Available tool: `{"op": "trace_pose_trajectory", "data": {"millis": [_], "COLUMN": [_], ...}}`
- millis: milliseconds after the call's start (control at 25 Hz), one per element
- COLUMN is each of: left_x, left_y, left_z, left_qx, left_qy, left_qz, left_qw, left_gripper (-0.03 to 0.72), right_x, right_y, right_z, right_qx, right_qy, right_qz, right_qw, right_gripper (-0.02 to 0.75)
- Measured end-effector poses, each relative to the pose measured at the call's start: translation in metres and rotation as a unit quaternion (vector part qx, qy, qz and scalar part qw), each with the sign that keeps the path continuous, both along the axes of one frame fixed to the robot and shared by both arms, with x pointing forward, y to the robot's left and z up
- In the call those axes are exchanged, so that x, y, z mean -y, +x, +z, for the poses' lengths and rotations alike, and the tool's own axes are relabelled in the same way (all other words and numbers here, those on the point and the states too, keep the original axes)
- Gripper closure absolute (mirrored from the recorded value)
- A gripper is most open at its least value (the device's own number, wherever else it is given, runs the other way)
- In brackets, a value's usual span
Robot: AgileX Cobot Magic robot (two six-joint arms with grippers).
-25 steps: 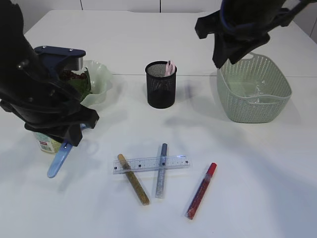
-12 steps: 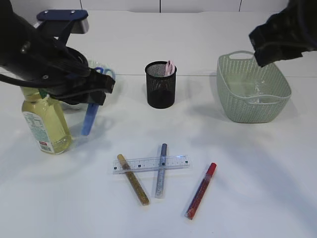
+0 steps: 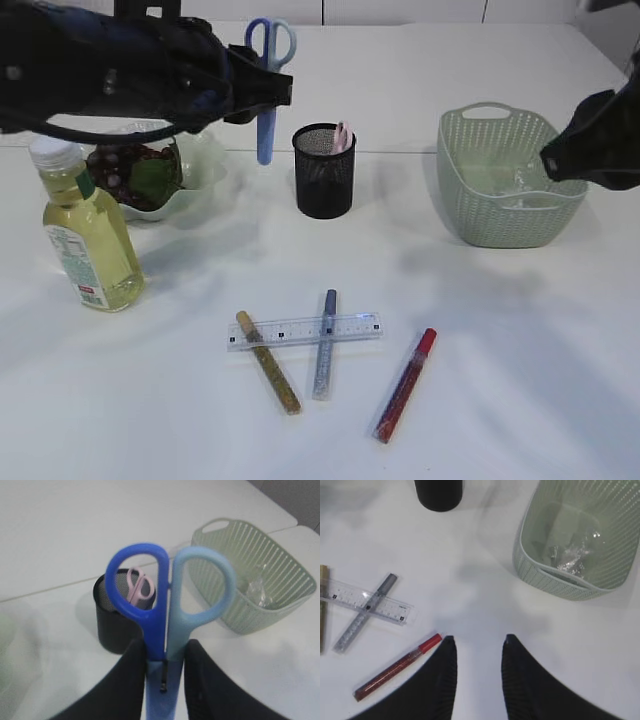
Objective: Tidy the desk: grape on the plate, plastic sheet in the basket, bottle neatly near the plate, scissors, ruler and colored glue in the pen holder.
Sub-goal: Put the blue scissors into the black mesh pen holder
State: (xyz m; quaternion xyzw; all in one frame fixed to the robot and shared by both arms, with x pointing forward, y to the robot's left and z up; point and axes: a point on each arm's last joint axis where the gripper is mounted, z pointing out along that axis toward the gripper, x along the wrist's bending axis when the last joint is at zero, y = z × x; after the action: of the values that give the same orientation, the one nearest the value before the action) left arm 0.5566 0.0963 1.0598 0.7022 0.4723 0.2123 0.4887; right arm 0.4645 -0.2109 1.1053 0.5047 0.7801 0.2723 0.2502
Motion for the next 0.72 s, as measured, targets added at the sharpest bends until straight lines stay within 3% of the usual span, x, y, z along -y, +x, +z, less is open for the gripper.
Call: {"op": "trace_pose_trajectory", "data": {"millis": [360, 720], "left_x": [0.022, 0.042], "left_y": [0.026, 0.074], "left_z": [-0.024, -0.041], "left_qx": [0.084, 0.117], "left_qy": [-0.065, -0.061], "left_qz": [-0.021, -0.028], "left_qw": [0.994, 0.991], "left_gripper": [0.516, 0.516], "right_x": [0.005, 0.007], "right_y": [-0.007, -0.006], "right_z": [0.008, 0.008], "right_qx": [0.029, 0.039], "right_qy": [-0.007, -0.024], "right_qz": [0.003, 0.005], "right_qw": [1.0, 0.999], "right_gripper": [0.48, 0.48]}}
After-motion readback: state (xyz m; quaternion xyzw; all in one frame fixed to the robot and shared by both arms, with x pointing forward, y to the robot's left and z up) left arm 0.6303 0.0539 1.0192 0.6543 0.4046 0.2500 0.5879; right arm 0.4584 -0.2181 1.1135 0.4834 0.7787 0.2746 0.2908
